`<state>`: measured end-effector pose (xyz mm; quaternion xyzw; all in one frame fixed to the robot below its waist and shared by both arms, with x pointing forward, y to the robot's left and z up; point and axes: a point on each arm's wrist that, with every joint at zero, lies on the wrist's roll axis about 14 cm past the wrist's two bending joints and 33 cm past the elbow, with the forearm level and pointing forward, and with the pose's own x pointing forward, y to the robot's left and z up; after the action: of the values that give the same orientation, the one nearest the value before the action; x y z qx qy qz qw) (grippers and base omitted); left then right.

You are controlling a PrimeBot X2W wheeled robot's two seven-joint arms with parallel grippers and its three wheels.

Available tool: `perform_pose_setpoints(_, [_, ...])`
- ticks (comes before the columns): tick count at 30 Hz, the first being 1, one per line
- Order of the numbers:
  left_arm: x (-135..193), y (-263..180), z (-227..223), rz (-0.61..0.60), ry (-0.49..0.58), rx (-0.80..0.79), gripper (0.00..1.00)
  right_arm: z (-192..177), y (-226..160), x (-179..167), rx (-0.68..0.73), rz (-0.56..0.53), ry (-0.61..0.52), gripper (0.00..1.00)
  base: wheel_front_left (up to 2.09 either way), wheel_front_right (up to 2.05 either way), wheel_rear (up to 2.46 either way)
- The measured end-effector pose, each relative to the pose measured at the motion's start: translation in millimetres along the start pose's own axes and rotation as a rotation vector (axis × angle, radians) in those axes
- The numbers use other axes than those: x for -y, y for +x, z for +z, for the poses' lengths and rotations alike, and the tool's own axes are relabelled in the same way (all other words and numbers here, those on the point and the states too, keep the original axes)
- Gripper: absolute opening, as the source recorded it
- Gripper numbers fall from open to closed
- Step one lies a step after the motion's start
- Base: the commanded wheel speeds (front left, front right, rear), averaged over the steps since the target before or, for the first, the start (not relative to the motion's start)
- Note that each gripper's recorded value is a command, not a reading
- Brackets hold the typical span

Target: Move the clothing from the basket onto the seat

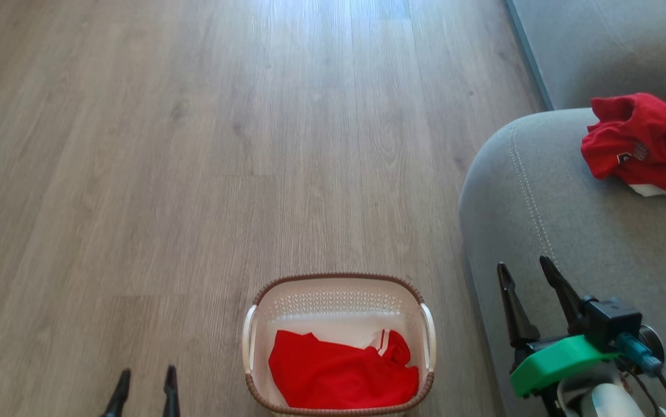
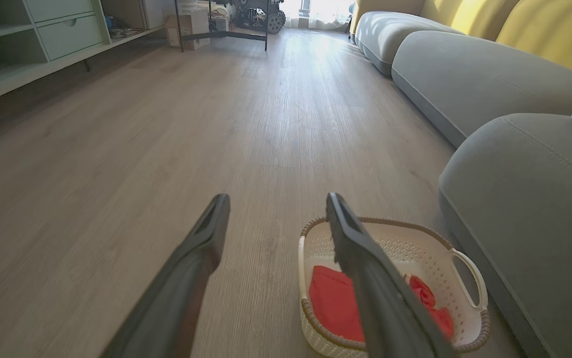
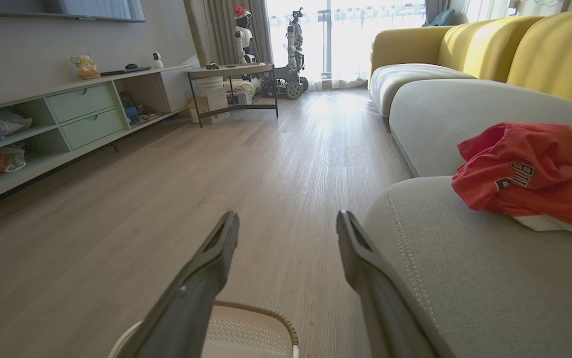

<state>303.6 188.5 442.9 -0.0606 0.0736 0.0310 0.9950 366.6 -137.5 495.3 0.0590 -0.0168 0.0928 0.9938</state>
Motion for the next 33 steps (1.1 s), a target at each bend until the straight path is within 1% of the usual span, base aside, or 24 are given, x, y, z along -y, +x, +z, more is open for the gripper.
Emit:
perform_pose_setpoints(2, [5.3, 1.0, -8.7, -0.026, 0.017, -0.030, 1.00, -1.8, 0.5, 2.4, -0.005, -0.006, -0.004, 1.00, 0.00, 0.00, 0.00])
perform_pose_setpoints(6, [29.3, 11.0, -21.2, -0.110, 0.044, -0.088, 1.00, -5.6, 2.5, 10.7, -0.016, -0.029, -0.007, 1.00, 0.00, 0.00, 0.00])
perform_pose_setpoints(11, [68.2, 41.0, -30.2, -0.222, 0.062, -0.135, 1.00, -15.1, 12.2, 18.5, -0.042, -0.043, -0.028, 1.00, 0.00, 0.00, 0.00])
perform_pose_setpoints(12, [83.3, 53.8, -38.0, -0.266, 0.074, -0.167, 1.00, -15.0, 20.4, 22.3, -0.039, -0.049, -0.033, 1.00, 0.00, 0.00, 0.00])
perform_pose_setpoints(13, [89.2, 60.2, -42.8, -0.281, 0.077, -0.186, 1.00, -13.1, 25.5, 24.6, -0.030, -0.054, -0.032, 1.00, 0.00, 0.00, 0.00])
perform_pose_setpoints(17, [105.3, 85.1, -63.2, -0.326, 0.095, -0.255, 1.00, 1.0, 48.9, 34.3, 0.023, -0.067, -0.049, 1.00, 0.00, 0.00, 0.00])
perform_pose_setpoints(20, [118.5, 101.4, -82.1, -0.381, 0.133, -0.305, 1.00, 7.0, 62.4, 44.2, 0.050, -0.084, -0.069, 1.00, 0.00, 0.00, 0.00])
perform_pose_setpoints(25, [139.9, 132.8, -115.2, -0.460, 0.175, -0.390, 1.00, 6.6, 85.8, 62.9, 0.074, -0.116, -0.090, 1.00, 0.00, 0.00, 0.00])
perform_pose_setpoints(26, [139.9, 132.8, -115.2, -0.460, 0.175, -0.390, 1.00, 6.6, 85.8, 62.9, 0.074, -0.116, -0.090, 1.00, 0.00, 0.00, 0.00])
perform_pose_setpoints(29, [151.3, 149.7, -138.8, -0.506, 0.193, -0.447, 1.00, 6.0, 102.7, 76.6, 0.094, -0.138, -0.106, 1.00, 0.00, 0.00, 0.00])
perform_pose_setpoints(33, [160.3, 161.3, -178.3, -0.561, 0.222, -0.552, 1.00, -9.8, 116.6, 91.7, 0.081, -0.164, -0.105, 1.00, 0.00, 0.00, 0.00])
